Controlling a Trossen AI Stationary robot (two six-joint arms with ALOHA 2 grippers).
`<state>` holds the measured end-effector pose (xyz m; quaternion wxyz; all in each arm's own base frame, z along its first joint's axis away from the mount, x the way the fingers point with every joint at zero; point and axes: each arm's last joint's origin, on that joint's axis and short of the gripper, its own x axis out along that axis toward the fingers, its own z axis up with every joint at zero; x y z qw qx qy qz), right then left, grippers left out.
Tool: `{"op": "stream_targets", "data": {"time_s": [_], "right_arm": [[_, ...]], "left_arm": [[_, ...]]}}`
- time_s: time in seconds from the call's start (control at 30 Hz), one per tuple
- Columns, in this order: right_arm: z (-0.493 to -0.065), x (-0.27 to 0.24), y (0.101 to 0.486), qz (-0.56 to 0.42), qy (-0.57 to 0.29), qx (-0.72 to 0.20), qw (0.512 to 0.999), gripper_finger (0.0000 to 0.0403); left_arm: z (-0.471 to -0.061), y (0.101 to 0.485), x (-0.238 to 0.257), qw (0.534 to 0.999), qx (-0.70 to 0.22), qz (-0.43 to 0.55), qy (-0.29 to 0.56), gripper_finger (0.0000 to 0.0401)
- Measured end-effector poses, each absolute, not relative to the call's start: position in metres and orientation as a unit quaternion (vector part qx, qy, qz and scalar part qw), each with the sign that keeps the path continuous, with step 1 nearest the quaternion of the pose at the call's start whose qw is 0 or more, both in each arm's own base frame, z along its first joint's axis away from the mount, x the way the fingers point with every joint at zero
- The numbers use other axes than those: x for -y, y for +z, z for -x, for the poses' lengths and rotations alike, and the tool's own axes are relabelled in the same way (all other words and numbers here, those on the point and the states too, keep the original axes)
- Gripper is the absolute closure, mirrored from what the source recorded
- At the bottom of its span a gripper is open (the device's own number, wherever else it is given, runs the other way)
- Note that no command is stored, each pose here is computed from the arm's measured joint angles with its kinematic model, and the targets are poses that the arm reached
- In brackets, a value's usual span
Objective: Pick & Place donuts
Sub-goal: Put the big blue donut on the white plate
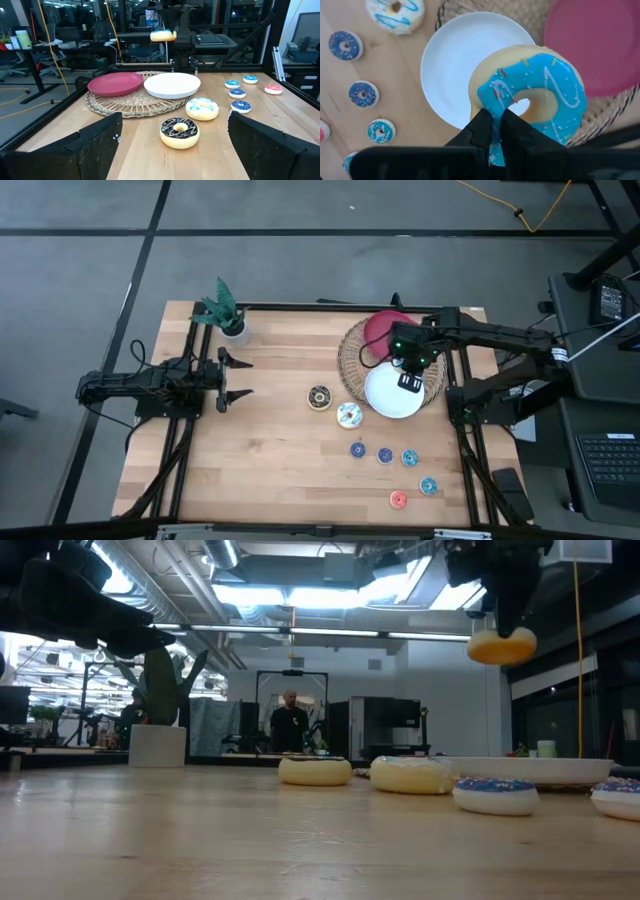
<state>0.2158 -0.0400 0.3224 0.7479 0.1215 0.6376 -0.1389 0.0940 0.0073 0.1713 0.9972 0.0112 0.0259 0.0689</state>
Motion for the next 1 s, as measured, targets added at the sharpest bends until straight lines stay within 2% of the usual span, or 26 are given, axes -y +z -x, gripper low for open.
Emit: {"op": "stream_targets", "data": {"time_s": [0.6,1.0], "right_arm": [[-0.204,0.032,0.291,-0.233,-0.243,-0.629,0.7,0.0367],[-0.199,0.031,0.262,-0.295,-0.313,-0.628,0.649,0.0367]], "left_arm": [[-0.094,0.171,-0.007,0.997,-0.026,-0.011,0.069,0.0048],[-0.094,0.171,-0.007,0.997,-0.026,-0.011,0.069,0.0049]]}}
